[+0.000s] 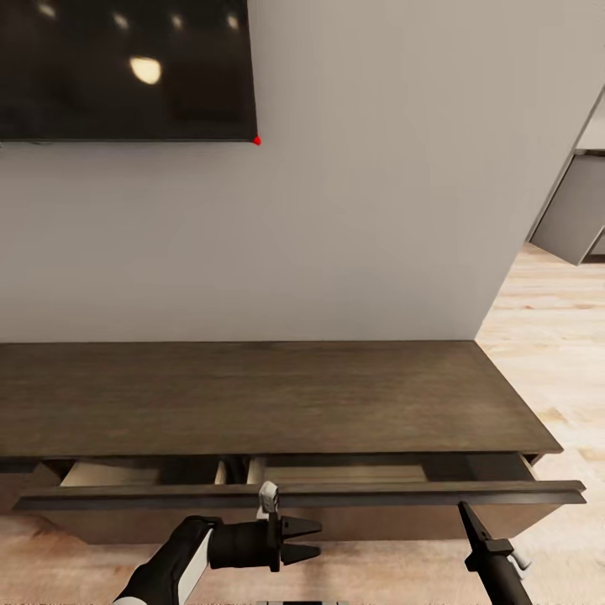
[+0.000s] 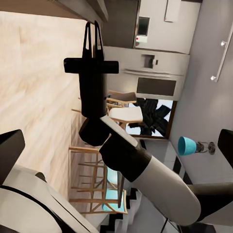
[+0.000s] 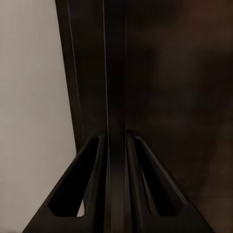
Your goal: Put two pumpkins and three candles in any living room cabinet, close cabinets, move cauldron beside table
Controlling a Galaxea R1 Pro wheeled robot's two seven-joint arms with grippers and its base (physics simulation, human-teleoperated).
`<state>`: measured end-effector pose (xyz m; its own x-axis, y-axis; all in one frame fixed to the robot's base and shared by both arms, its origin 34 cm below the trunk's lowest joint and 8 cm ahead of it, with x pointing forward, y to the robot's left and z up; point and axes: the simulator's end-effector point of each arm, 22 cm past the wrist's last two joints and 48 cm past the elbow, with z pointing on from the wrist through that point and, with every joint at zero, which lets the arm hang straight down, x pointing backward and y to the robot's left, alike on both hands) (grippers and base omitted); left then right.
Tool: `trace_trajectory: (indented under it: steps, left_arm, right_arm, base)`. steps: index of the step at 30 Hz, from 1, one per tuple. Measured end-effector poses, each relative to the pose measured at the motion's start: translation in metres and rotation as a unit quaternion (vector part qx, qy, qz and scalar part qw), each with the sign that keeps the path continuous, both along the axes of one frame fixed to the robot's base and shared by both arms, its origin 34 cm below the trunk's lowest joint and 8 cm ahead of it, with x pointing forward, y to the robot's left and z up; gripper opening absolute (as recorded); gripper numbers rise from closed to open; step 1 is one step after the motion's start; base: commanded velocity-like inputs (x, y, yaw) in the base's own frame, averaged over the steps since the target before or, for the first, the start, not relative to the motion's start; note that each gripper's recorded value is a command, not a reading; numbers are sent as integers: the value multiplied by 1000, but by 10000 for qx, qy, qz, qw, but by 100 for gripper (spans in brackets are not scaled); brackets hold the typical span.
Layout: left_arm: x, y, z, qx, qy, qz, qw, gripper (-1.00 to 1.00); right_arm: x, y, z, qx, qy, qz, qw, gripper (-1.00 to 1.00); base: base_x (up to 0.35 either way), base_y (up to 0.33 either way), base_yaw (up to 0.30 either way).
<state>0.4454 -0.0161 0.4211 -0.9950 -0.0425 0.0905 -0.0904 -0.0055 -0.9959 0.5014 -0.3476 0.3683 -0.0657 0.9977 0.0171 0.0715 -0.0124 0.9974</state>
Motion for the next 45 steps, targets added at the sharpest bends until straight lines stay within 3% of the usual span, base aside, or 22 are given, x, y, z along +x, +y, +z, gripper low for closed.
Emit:
trace_trajectory:
  steps: [20, 45]
  left_arm:
    - [0, -1, 0, -5, -2, -3, 10000, 100]
    - [0, -1, 0, -5, -1, -3, 10000, 100]
  right_arm:
    - [1, -1, 0, -12, 25, -2, 10000, -100]
    - [-1, -1, 0, 19, -13, -9, 10000, -100]
  base:
    - [-117, 0, 0]
    - [-5, 0, 0]
